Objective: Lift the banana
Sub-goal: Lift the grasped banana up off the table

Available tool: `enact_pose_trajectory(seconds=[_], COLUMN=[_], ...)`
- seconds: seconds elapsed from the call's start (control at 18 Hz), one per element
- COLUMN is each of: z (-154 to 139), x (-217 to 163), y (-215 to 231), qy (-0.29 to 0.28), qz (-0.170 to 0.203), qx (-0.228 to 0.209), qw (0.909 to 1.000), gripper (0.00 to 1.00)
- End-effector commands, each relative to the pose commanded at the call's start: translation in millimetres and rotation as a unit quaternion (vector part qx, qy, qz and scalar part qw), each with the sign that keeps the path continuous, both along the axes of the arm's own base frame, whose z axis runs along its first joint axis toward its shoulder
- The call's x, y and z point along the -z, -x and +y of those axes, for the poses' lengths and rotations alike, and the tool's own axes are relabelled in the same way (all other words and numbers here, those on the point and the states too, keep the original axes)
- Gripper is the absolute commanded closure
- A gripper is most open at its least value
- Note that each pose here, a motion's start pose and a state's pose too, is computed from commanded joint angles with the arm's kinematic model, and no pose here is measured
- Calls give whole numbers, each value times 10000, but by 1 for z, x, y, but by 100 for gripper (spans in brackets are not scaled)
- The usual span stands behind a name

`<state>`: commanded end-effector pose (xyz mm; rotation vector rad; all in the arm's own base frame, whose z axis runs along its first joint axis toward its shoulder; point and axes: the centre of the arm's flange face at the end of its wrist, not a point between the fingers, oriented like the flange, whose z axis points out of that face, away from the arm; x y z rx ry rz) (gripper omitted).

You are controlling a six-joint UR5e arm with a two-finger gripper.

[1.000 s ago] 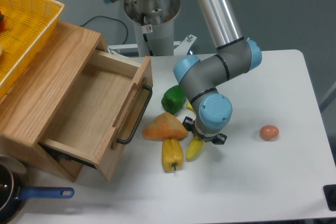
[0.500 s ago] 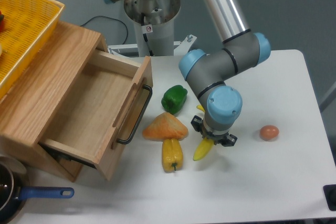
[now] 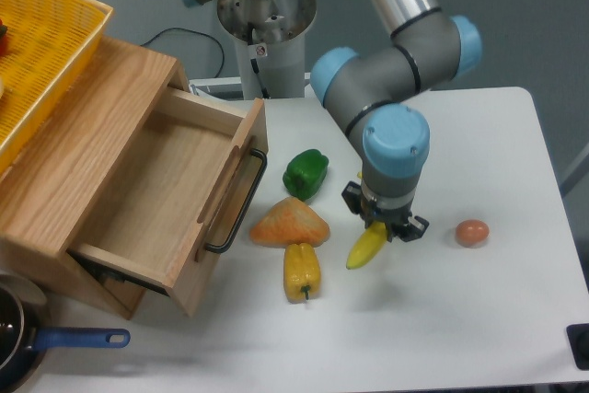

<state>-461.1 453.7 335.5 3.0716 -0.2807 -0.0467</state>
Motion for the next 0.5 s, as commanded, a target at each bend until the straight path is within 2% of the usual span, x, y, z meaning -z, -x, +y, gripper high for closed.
enact_pose_trajectory(seconds=[0.17, 0.5], z=[-3, -15], x=[-14, -19], y=[-5, -1], qy=[-27, -80], qz=[41, 26], qx=[70, -37], qw=[10000, 10000], gripper=[74, 74])
